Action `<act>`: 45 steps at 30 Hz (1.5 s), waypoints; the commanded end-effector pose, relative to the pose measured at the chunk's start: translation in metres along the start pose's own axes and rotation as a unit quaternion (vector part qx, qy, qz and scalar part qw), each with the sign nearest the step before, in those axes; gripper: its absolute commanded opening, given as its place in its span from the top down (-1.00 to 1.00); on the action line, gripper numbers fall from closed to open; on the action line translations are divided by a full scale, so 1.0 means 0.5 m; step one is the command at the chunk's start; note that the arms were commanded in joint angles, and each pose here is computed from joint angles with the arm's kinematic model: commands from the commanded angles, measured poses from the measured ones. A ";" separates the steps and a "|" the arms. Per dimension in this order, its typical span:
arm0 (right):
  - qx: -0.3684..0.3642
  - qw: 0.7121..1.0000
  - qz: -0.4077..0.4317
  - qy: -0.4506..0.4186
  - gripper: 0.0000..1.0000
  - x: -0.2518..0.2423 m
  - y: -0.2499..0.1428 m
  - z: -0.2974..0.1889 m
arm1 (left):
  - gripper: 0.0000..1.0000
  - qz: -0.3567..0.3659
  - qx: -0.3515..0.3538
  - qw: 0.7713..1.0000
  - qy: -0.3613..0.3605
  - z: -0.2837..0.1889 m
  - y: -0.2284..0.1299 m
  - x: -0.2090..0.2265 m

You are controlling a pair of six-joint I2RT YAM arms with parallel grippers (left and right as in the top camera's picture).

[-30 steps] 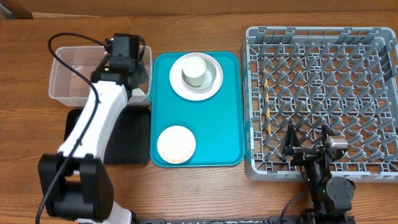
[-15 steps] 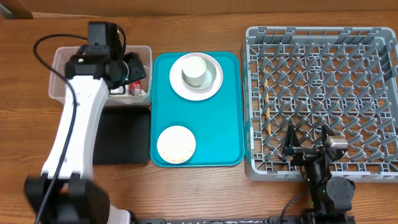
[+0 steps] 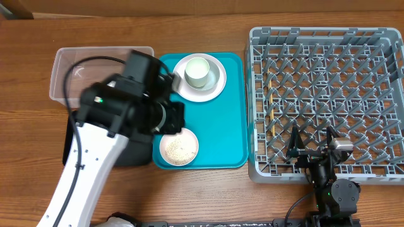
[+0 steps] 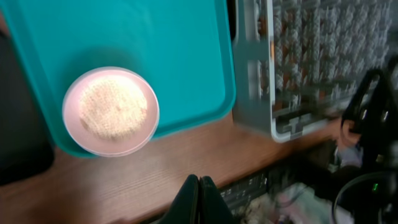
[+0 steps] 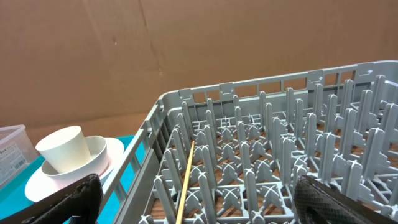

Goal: Sort waste into correct bins and load items into the dishwasher
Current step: 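Reach the left gripper to the pink rice bowl and grip its rim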

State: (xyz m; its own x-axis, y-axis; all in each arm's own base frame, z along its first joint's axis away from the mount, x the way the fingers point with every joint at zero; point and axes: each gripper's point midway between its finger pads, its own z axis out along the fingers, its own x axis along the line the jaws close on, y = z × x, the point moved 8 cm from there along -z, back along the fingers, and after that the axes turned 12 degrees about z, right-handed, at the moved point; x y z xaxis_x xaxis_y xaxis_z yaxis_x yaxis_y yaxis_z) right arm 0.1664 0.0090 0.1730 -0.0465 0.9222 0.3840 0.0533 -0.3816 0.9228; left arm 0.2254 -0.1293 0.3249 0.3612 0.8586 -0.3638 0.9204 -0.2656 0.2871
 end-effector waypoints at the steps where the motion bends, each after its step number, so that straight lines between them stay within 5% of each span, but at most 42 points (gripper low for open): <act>1: -0.002 1.000 -0.001 0.004 -1.00 0.000 -0.003 0.000 | 0.92 0.043 0.038 0.998 0.004 0.030 -0.026 -0.034; 13: -0.002 1.000 -0.001 0.004 -1.00 0.000 -0.003 0.000 | 0.92 0.052 0.061 0.992 0.094 0.155 -0.093 -0.110; 20: -0.002 1.000 -0.001 0.004 -1.00 0.000 -0.003 0.000 | 0.88 0.016 0.057 0.987 0.152 0.199 -0.116 -0.086; 28: -0.002 1.000 -0.001 0.004 -1.00 0.000 -0.003 0.000 | 0.40 0.015 0.041 0.987 0.156 0.296 -0.136 -0.046; 45: -0.002 1.000 -0.001 0.004 -1.00 0.000 -0.003 0.000 | 0.37 0.030 -0.046 0.959 0.277 0.392 -0.118 0.031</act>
State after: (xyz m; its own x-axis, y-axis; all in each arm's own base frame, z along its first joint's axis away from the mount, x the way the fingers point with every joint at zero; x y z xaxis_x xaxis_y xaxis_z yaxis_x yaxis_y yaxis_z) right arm 0.1664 0.0090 0.1729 -0.0464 0.9220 0.3844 0.0537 -0.3819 0.9226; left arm 0.2012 -0.1938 0.1385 0.2939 0.9513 0.0931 0.8760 -0.3070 0.3721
